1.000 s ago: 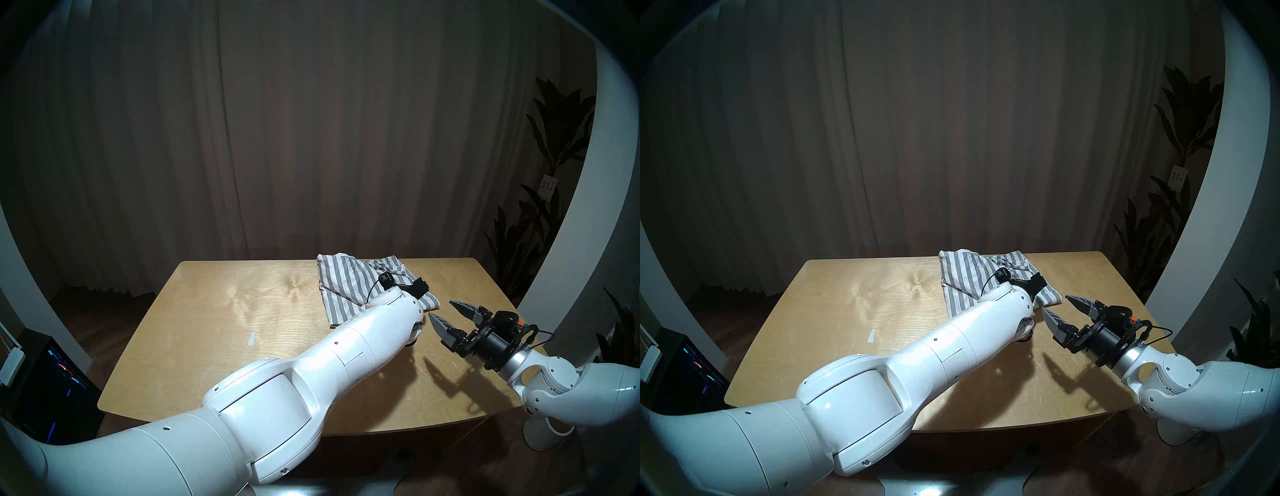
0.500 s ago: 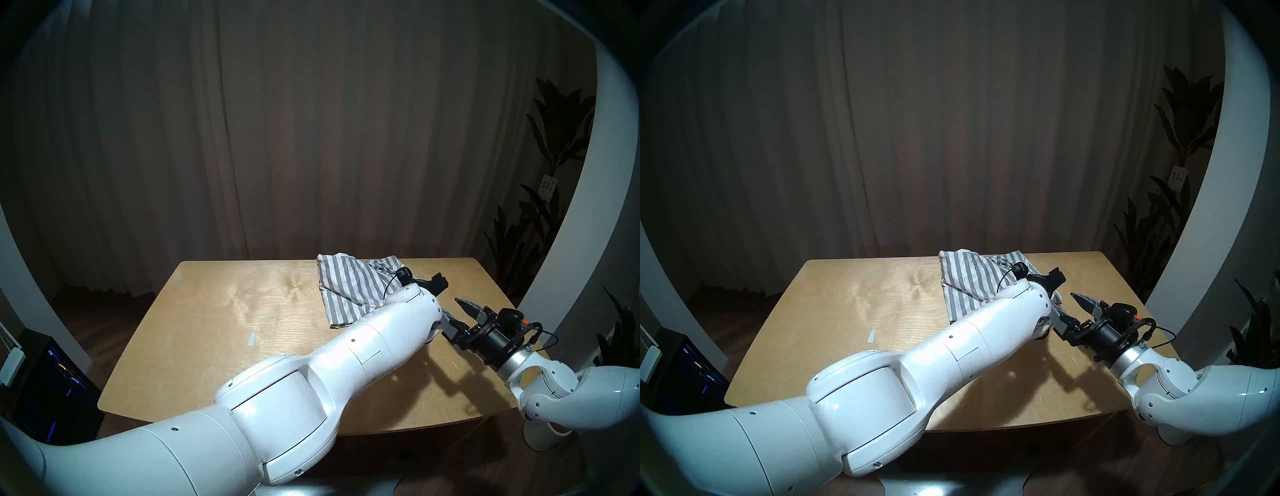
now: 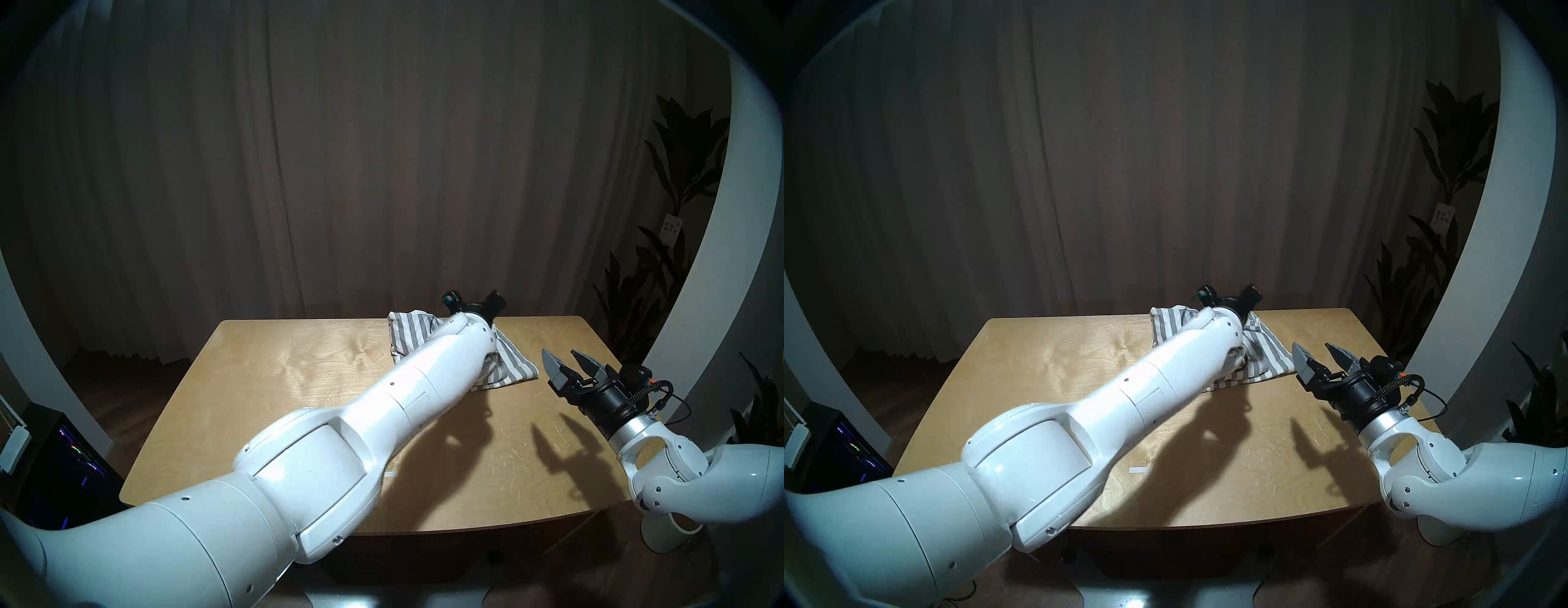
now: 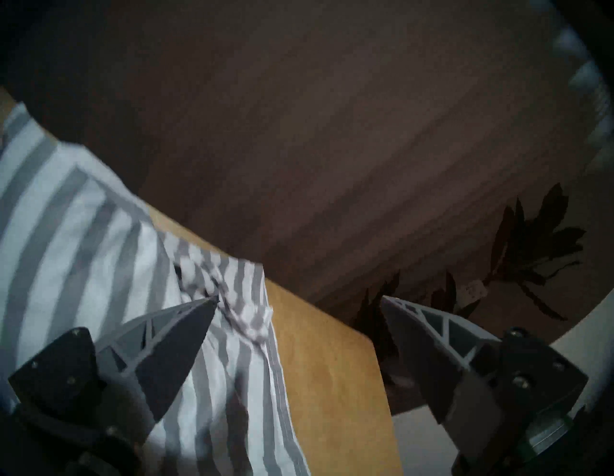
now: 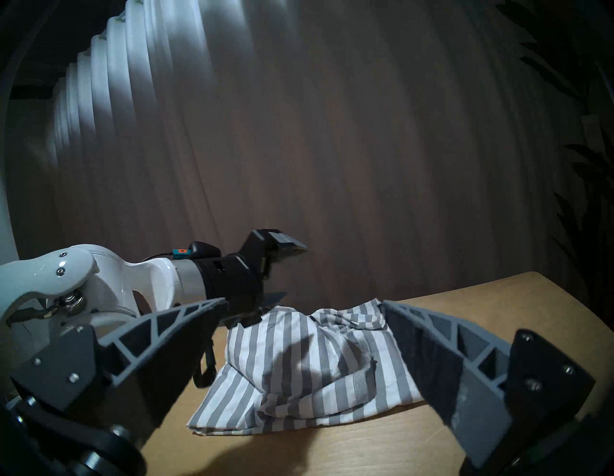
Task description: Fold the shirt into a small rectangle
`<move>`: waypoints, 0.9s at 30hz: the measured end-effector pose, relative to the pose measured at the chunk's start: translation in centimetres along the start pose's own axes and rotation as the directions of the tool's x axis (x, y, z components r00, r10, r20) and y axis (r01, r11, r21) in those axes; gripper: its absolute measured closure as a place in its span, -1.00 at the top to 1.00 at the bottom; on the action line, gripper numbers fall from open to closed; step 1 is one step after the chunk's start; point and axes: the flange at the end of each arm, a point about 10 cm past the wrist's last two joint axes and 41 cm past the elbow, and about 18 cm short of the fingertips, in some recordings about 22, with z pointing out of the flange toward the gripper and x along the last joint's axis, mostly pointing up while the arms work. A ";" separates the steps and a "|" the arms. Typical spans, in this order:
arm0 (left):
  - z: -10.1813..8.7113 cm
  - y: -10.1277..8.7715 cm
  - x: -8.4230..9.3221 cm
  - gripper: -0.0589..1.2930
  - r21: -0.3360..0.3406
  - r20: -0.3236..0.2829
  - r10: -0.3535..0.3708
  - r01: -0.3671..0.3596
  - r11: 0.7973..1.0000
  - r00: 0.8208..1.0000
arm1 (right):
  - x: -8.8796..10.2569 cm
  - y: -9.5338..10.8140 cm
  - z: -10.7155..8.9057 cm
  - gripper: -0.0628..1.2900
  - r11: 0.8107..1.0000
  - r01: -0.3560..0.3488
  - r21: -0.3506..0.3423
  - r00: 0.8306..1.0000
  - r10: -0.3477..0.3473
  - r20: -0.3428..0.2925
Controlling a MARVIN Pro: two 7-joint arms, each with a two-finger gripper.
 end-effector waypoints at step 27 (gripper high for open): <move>-1.6 -14.8 17.3 0.92 0.105 -0.308 -0.021 0.056 0.993 0.951 | 4.7 1.0 4.6 0.94 0.982 0.000 -0.187 0.999 -0.009 -0.045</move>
